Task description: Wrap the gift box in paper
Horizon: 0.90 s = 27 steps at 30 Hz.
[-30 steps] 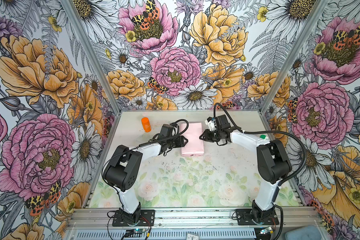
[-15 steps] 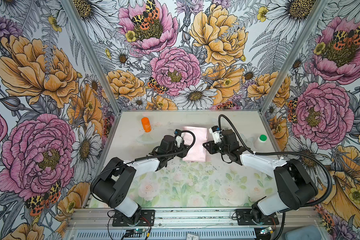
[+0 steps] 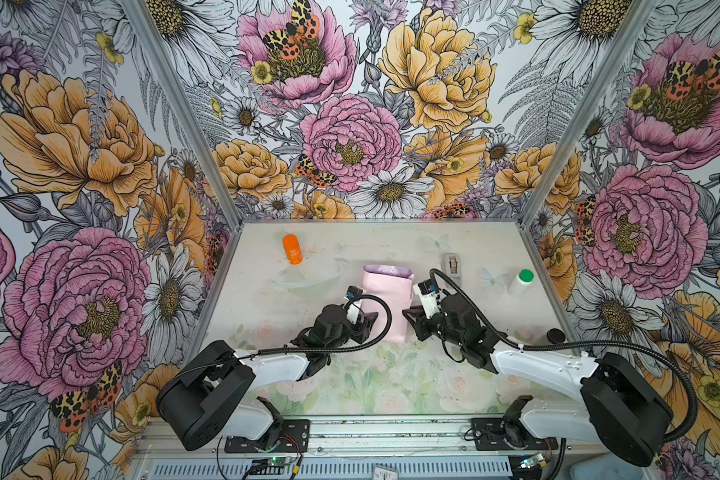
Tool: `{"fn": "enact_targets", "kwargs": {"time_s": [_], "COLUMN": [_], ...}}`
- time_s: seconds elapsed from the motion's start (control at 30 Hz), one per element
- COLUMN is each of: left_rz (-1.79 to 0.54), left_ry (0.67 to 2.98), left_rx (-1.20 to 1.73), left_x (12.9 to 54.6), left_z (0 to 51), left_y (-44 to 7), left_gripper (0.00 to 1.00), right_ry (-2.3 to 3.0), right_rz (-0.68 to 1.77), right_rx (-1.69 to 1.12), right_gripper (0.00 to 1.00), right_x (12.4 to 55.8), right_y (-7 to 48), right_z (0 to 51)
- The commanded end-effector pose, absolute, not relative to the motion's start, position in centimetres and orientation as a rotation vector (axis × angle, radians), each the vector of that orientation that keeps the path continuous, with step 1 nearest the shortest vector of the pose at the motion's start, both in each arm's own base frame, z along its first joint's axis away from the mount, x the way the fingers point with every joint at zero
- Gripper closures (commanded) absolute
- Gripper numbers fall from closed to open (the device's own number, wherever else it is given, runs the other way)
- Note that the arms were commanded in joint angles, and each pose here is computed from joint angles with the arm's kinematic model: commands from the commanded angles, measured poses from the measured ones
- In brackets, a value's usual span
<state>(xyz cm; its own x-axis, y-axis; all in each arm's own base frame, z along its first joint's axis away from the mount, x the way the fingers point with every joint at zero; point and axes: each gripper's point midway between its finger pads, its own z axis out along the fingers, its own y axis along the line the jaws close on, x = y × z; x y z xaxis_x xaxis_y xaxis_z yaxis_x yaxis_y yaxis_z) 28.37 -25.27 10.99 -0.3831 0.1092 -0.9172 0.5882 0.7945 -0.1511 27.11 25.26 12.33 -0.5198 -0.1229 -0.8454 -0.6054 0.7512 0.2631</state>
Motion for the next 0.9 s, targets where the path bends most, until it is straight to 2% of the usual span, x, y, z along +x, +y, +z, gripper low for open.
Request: {"fn": "enact_targets", "kwargs": {"time_s": [0.0, 0.17, 0.33, 0.4, 0.5, 0.63, 0.73, 0.87], "left_rz": [-0.555, -0.536, -0.531, -0.519, -0.527, -0.553, -0.618, -0.667], "left_ry": [1.845, 1.86, 1.876, 1.878, 1.874, 1.872, 1.872, 1.883], "left_rx": [0.528, 0.477, 0.419, 0.38, 0.357, 0.349, 0.382, 0.481], "left_x": [27.3, 25.7, 25.0, 24.8, 24.3, 23.6, 23.2, 22.9], "left_z": [11.9, 11.3, 12.1, 12.5, 13.2, 13.6, 13.8, 13.4], "left_y": [-25.2, -23.7, -22.3, -21.4, -20.5, -19.6, -20.0, -21.4], "left_gripper": [0.42, 0.38, 0.29, 0.21, 0.18, 0.15, 0.15, 0.15], "right_ry": [2.006, 2.016, 1.981, 1.942, 1.892, 1.798, 1.751, 1.766], "right_rz": [0.654, 0.66, 0.69, 0.712, 0.732, 0.756, 0.767, 0.741], "right_rx": [-0.556, -0.533, -0.47, -0.438, -0.409, -0.382, -0.37, -0.467], "right_gripper": [0.81, 0.78, 0.58, 0.53, 0.5, 0.44, 0.29, 0.26], "right_x": [26.3, 25.0, 23.9, 23.5, 22.8, 21.9, 21.5, 21.0], "right_y": [25.1, 24.5, 23.4, 22.8, 21.8, 20.5, 19.9, 20.4], "right_z": [12.7, 12.1, 13.1, 14.3, 15.7, 17.9, 18.9, 18.3]}}
